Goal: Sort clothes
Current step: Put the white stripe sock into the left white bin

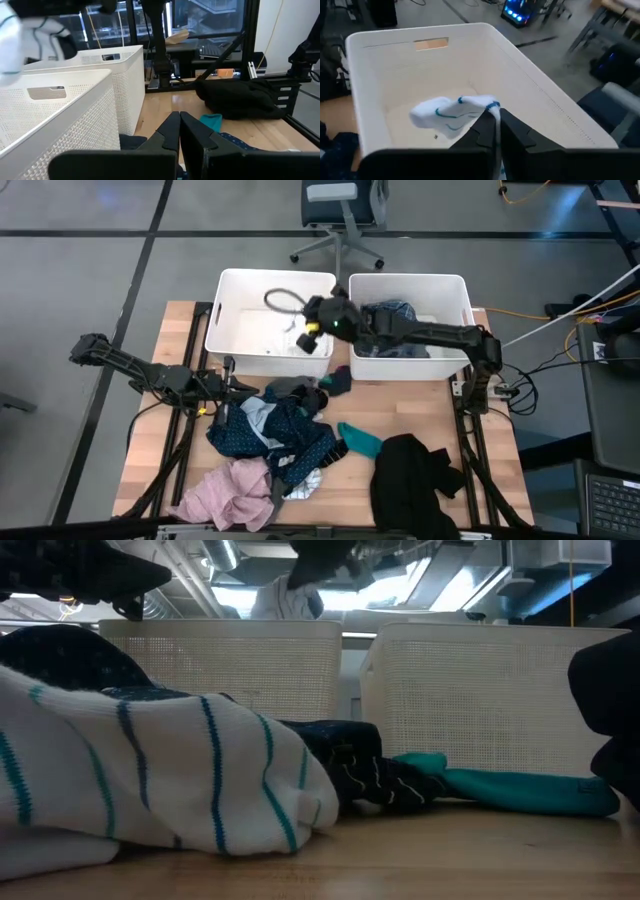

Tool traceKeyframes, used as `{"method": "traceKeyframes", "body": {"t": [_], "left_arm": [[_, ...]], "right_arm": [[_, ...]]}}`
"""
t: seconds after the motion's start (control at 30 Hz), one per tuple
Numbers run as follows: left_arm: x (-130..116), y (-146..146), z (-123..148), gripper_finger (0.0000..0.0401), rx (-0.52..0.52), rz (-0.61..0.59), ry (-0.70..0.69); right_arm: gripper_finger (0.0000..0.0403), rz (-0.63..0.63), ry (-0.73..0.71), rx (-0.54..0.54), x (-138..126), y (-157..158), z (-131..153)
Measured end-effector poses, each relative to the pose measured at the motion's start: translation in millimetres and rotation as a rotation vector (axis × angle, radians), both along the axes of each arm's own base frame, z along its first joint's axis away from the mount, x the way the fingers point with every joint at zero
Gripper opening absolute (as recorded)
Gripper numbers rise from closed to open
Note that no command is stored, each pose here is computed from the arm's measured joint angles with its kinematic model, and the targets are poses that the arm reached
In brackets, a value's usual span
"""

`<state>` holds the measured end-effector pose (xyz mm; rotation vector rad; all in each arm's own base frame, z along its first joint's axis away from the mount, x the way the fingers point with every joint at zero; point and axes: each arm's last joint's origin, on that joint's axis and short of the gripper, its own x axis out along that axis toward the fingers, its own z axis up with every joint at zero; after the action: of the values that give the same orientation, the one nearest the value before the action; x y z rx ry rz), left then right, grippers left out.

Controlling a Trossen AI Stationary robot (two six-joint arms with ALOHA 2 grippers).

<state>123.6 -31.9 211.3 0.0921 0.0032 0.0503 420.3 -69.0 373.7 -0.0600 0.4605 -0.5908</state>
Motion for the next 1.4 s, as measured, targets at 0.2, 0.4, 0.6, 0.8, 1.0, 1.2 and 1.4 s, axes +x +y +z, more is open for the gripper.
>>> {"method": "traceKeyframes", "body": {"t": [0.2,0.4,0.6,0.8,1.0,1.2,1.4], "left_arm": [[0,0,0,0.0001,0.013,0.000,0.001],[0,0,0,0.0001,0.015,0.000,0.000],[0,0,0,0.0001,0.016,0.001,0.001],[0,0,0,0.0001,0.014,0.001,0.003],[0,0,0,0.0001,0.017,0.001,0.006],[0,0,0,0.0001,0.031,0.000,0.006],[0,0,0,0.0001,0.022,0.000,0.005]], "right_arm": [[0.0019,-0.017,-0.018,0.109,0,-29,-10],[0.0023,0.029,-0.013,0.239,11,-43,-33],[0.0105,0.030,0.012,0.254,16,-46,-44],[0.0221,0.036,-0.002,0.257,15,-45,-40],[0.0268,0.061,-0.028,0.245,-4,-28,-10],[0.0265,0.153,-0.049,0.257,-37,20,31],[0.0260,0.312,0.001,0.292,-66,87,51]]}}
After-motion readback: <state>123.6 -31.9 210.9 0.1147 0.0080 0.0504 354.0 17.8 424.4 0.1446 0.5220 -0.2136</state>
